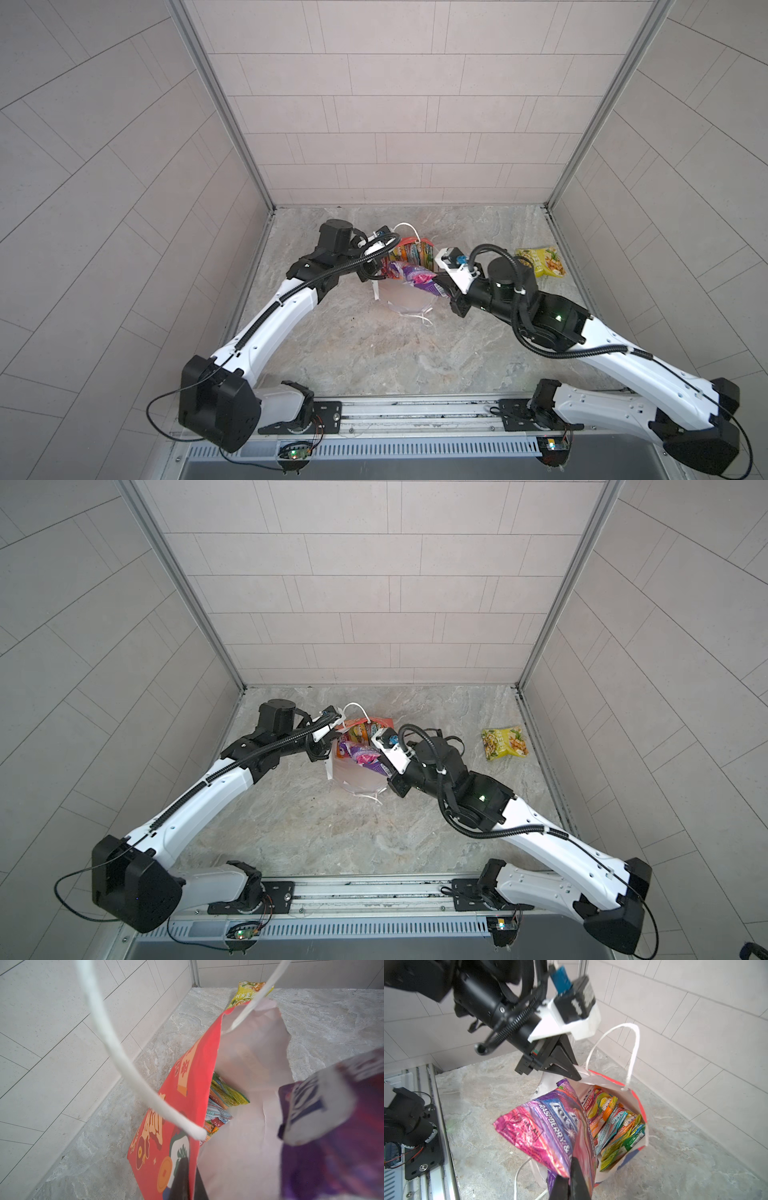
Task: Take the snacks out of the paper bag
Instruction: 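Lift the pink Fox's packet out of the bag toward the yellow packet, then lower the pink packet beside the yellow packet and open the right gripper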
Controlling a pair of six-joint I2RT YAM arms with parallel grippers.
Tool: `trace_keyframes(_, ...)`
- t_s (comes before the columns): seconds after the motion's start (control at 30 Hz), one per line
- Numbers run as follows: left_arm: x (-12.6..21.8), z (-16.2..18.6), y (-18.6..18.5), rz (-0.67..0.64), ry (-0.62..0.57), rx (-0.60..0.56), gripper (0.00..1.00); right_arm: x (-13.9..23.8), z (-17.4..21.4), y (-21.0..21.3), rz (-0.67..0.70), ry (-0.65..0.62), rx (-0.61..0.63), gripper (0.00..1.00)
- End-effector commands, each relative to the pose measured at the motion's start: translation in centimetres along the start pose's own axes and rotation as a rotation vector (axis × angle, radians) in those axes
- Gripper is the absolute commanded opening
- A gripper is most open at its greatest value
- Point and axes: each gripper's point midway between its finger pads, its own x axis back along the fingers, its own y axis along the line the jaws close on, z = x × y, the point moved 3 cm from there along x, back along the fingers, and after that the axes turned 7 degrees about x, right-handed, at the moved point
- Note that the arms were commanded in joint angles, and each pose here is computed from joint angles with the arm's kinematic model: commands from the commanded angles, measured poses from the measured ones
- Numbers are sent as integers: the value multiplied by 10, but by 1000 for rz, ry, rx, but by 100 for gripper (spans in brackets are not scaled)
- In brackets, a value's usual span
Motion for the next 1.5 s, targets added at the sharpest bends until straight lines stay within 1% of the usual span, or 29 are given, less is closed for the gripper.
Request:
trace_keyframes(0.0,9,-18,-3,1,-78,-25,0,28,-7,-7,40,-53,-22,0)
trace_keyframes(0.07,8,-18,-3,1,-77,-22,0,41,-4,-13,89,-70,-43,0)
trace_keyframes(0.23,8,-19,-3,2,-80,-19,0,75,-3,-37,259,-174,-85,0)
trace_keyframes(0.33,8,-19,-3,3,-83,-18,0,87,-5,-55,381,-204,-111,0)
trace_keyframes(0.4,9,-19,-3,3,-82,-18,0,86,-4,-67,438,-195,-131,0)
trace_keyframes(0.5,8,-18,-2,-4,-79,-17,0,77,7,-97,557,-132,-244,0)
trace_keyframes(0.63,6,-17,0,-14,-73,-7,0,67,36,-141,701,-43,-449,0)
trace_keyframes(0.7,6,-18,0,-14,-78,-6,0,60,49,-155,742,16,-489,0)
trace_keyframes(0.77,5,-18,0,-12,-80,-5,0,54,63,-167,825,123,-470,0)
trace_keyframes(0.83,5,-18,0,-12,-81,-3,0,46,78,-180,894,258,-426,0)
trace_keyframes(0.9,5,-17,0,-13,-80,-5,0,37,91,-191,925,365,-407,0)
trace_keyframes(0.97,4,-17,1,-17,-77,-4,0,30,105,-201,946,438,-423,0)
trace_keyframes(1.23,3,-16,3,-22,-67,-4,0,-11,159,-221,983,670,-459,0)
trace_keyframes(1.3,2,-15,3,-21,-65,-3,0,-21,177,-227,992,726,-476,0)
trace_keyframes(1.47,3,-15,3,-27,-61,-6,0,-33,200,-235,1024,782,-491,0)
